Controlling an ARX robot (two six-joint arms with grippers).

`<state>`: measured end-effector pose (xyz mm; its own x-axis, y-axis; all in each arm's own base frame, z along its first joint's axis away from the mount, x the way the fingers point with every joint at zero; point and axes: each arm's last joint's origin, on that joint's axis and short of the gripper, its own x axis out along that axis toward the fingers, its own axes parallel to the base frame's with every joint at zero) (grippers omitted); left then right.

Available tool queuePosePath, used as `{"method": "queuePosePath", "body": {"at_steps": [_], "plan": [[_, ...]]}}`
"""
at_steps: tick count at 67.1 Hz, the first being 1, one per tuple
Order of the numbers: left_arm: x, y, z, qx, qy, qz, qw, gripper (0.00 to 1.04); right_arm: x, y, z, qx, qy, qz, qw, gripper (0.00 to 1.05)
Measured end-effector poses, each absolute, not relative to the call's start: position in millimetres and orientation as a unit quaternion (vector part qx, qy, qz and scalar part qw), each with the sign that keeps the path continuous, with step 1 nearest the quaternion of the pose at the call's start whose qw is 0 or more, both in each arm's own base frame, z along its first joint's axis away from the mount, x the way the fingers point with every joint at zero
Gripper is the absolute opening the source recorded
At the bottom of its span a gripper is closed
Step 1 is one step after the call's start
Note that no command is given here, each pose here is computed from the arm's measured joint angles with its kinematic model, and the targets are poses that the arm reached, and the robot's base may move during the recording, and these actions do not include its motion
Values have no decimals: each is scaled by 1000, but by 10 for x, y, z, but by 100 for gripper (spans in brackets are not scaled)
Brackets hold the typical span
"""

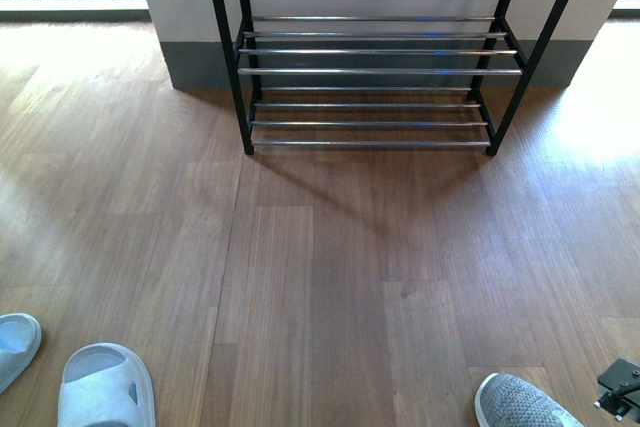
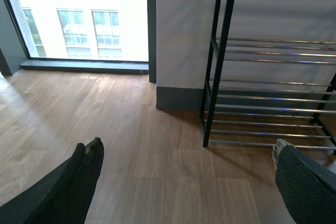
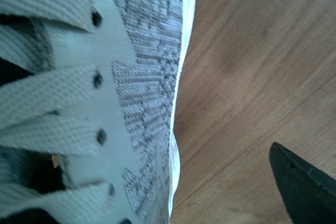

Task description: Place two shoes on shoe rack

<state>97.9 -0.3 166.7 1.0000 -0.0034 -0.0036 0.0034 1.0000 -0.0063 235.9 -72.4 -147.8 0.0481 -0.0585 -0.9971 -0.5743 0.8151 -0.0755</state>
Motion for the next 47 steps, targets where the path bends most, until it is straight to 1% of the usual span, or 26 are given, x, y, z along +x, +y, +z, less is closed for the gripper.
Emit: {"method": "queuePosePath", "body": {"at_steps": [7,9,11,21,23,24,26,33,35,41,43,47], "plan": [[979,-4,1667,-3,2,-2,1000,95,2387,-654,-1493,-236,660,195,686,62],[979,-3,1667,-3,2,-2,1000,95,2391,-653,-1494,-234,660,196,687,57],[979,-3,1667,-3,2,-2,1000,95,2393,-654,-1493,-234,659,195,687,53],[979,-4,1667,-3,2,-2,1000,95,2396,-634,-1492,-223,654,199,695,29],[979,-4,1667,-3,2,-2,1000,95,2394,-626,-1492,-222,653,199,697,26],[979,-3,1667,-3,2,-2,1000,95,2396,-621,-1491,-220,652,199,698,22],[979,-3,1667,-3,2,-2,1000,95,2398,-612,-1489,-220,651,198,699,19],[979,-3,1667,-3,2,-2,1000,95,2445,-579,-1447,-212,640,189,714,2],[979,-4,1667,-3,2,-2,1000,95,2456,-574,-1435,-212,635,187,719,1],[979,-4,1667,-3,2,-2,1000,95,2537,-517,-1330,-201,608,176,748,1],[979,-3,1667,-3,2,-2,1000,95,2601,-468,-1222,-195,585,166,770,1],[979,-3,1667,-3,2,-2,1000,95,2672,-398,-1075,-186,557,155,795,1]]}}
